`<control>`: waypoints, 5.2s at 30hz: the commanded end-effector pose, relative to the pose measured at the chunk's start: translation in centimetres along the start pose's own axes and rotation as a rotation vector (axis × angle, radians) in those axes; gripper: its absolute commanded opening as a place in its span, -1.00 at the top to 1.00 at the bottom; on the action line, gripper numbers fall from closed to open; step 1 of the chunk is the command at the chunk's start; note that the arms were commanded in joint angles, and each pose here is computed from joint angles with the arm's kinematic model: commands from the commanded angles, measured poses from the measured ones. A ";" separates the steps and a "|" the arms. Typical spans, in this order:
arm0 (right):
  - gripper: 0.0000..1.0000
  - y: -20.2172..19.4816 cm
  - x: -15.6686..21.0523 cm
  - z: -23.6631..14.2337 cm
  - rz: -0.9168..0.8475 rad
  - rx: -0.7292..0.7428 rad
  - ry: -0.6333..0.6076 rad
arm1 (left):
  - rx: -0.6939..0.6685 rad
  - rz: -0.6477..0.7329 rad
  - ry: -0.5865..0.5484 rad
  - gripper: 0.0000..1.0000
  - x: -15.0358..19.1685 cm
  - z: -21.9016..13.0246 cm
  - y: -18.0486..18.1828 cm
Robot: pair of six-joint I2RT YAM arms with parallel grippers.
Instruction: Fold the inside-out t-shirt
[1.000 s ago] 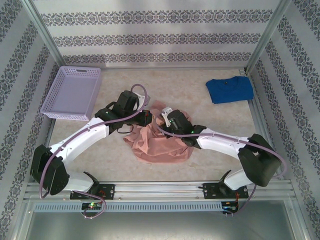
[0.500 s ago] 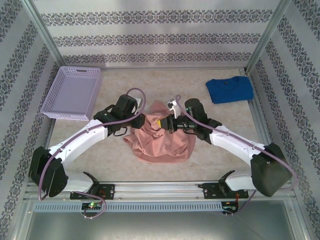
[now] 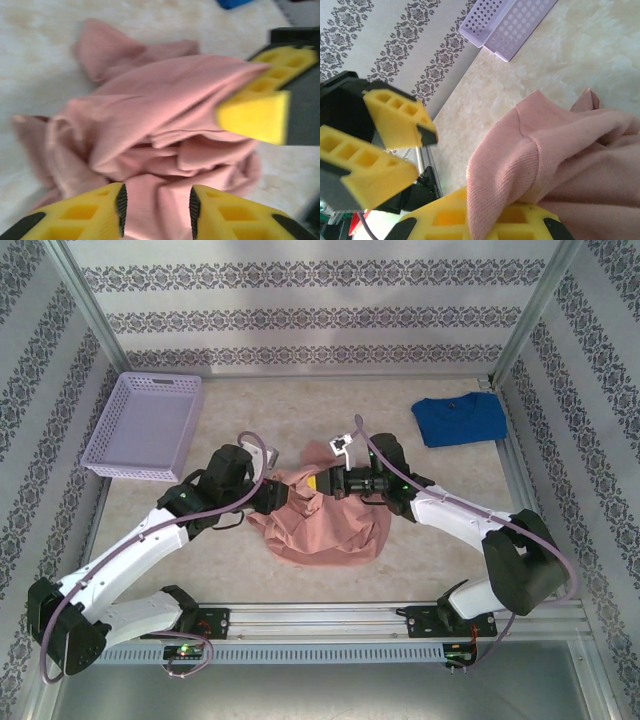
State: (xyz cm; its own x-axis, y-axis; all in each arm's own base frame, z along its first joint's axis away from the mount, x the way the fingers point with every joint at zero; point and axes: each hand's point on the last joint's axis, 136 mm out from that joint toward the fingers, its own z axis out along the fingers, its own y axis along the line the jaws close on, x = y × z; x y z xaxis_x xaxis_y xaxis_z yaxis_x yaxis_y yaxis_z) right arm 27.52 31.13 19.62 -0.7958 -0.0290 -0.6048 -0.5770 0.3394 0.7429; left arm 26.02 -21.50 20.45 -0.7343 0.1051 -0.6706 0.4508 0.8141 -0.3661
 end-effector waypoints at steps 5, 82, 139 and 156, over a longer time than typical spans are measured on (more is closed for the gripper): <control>1.00 1.7 -1.4 -1.3 -0.039 -0.033 -0.022 | 0.245 -0.063 0.096 0.21 0.2 3.4 -3.0; 1.00 -3.6 4.5 -8.6 -0.187 0.368 -0.145 | 0.149 0.149 0.004 0.03 -1.7 5.2 -4.7; 0.04 1.1 3.6 -9.2 -0.585 0.490 0.013 | 0.478 -0.157 0.177 1.00 -5.8 0.2 -6.2; 0.09 3.7 1.1 -5.5 -0.790 0.523 0.075 | 0.479 -0.160 0.179 1.00 -6.0 0.3 -6.3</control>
State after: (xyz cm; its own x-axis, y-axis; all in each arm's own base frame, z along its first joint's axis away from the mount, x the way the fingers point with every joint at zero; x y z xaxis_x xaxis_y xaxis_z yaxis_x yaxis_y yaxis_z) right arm 22.62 26.92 22.20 -0.2750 -0.4700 -0.8387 -0.8249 0.5634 -0.0452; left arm 27.63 -27.38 25.66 -0.8674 0.1345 -0.4792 0.4782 0.4920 -0.7275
